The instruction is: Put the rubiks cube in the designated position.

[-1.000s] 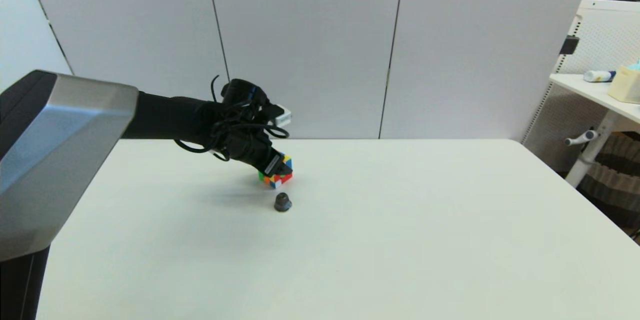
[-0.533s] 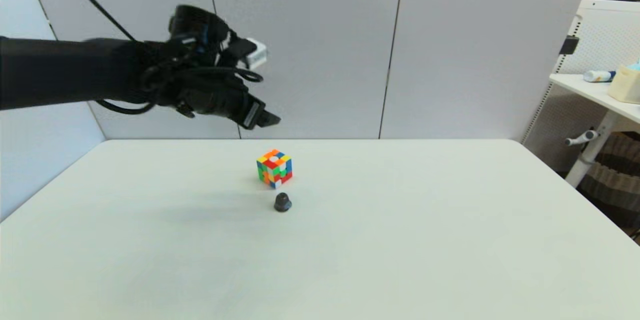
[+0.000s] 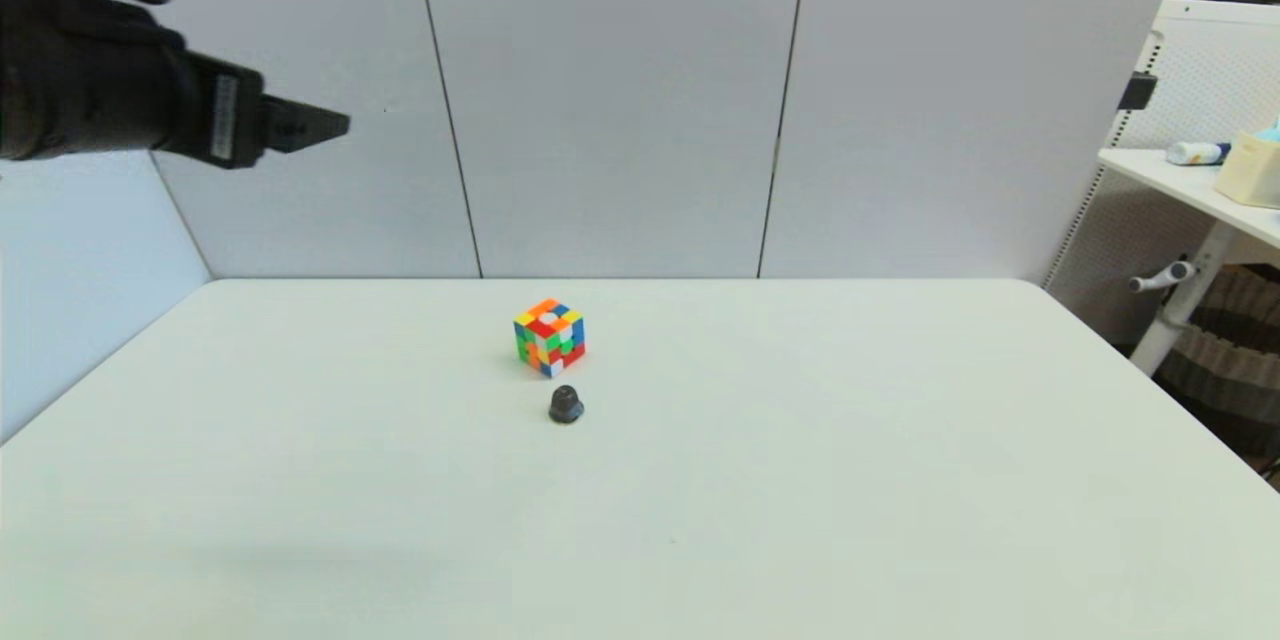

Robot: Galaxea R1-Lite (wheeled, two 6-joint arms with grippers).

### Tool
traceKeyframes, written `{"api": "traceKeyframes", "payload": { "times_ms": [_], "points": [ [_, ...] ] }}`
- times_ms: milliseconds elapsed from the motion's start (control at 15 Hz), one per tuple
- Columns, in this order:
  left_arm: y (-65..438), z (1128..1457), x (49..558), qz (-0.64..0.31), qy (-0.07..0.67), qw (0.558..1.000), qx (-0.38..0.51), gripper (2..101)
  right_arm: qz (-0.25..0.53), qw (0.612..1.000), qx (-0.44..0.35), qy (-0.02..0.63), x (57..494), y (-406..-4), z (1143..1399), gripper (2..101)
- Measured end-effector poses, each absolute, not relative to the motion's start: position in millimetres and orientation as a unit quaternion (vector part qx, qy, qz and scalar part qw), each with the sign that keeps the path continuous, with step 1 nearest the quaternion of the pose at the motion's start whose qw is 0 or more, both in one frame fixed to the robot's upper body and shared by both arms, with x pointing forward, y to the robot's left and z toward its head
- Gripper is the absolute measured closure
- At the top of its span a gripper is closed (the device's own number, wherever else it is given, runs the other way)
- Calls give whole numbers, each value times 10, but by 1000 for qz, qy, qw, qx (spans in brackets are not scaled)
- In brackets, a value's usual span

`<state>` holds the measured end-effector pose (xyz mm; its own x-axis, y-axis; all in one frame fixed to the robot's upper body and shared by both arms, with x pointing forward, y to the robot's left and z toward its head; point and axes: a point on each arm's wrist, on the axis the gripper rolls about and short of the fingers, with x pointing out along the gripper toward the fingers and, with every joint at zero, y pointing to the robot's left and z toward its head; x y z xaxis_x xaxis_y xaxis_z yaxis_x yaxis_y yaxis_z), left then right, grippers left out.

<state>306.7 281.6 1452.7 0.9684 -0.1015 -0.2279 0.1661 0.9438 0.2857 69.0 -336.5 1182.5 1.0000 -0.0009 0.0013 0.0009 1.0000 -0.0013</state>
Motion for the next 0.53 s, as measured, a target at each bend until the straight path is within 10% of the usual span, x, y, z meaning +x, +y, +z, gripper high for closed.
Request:
{"api": "traceKeyframes", "payload": {
  "times_ms": [533],
  "points": [
    [3279,13148,1514,-7,98,991,95,62,0,1000,0,0,690,-3365,11824,18]
  ]
}}
